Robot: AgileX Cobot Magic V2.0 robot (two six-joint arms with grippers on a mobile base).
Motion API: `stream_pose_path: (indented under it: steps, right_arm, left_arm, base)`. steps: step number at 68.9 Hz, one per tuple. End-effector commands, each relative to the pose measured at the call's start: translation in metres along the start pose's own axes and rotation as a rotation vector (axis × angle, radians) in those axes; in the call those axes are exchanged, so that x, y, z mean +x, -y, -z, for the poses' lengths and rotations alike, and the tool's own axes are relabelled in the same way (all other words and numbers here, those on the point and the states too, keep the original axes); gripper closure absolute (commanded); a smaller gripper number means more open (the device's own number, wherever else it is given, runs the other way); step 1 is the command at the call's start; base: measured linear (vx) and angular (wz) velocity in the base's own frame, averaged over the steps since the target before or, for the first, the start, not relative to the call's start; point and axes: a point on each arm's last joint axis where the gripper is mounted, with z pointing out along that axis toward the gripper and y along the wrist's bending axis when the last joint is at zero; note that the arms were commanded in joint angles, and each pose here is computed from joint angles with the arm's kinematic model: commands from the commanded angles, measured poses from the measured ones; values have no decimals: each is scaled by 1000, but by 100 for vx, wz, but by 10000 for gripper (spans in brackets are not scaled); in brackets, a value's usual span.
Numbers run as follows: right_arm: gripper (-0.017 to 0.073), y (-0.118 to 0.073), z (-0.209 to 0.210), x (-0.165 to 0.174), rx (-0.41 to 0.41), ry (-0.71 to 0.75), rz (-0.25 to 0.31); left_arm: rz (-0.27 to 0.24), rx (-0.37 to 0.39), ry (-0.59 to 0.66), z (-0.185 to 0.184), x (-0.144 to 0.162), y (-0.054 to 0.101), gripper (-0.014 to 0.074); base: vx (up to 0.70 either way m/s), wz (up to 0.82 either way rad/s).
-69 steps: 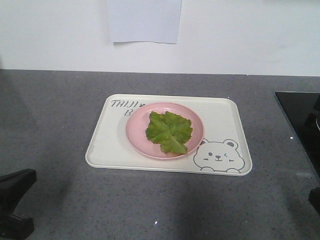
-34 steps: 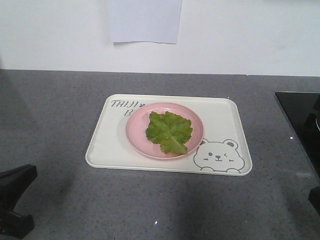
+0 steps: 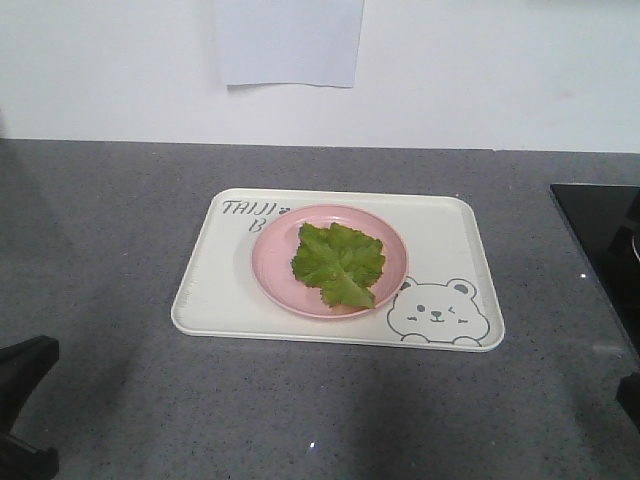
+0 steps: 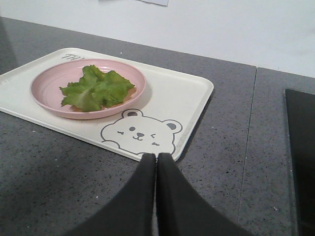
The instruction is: Transfer vegetables to tray and serve
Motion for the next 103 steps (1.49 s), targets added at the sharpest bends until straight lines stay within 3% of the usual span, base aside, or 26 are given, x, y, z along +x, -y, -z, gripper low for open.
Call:
stream_pose_path:
  steps: [1,12,17,31,47,103]
  right_arm:
    - [565,3,2,-14,32,82,-11]
    - [565,3,2,-14,32,82,-11]
    - [565,3,2,-14,32,82,-11]
    - [565,3,2,-14,32,82,-11]
    - [565,3,2,-14,32,82,-13]
    - [565,3,2,-14,31,84,-17]
  left_arm:
    - [34,-33,116,5,-2,-5,599]
    - [140,-122,235,18,26,-14,599]
    - [165,-151,307,25,37,-15,599]
    - [260,-284,349,38,67,-21,599]
    - [278,-377,348,49,78,-23,599]
    - [280,-377,340,49,78,-23,599]
  base:
    - [0,0]
    - [0,0]
    - [0,0]
    - [0,0]
    - [0,0]
    - [0,0]
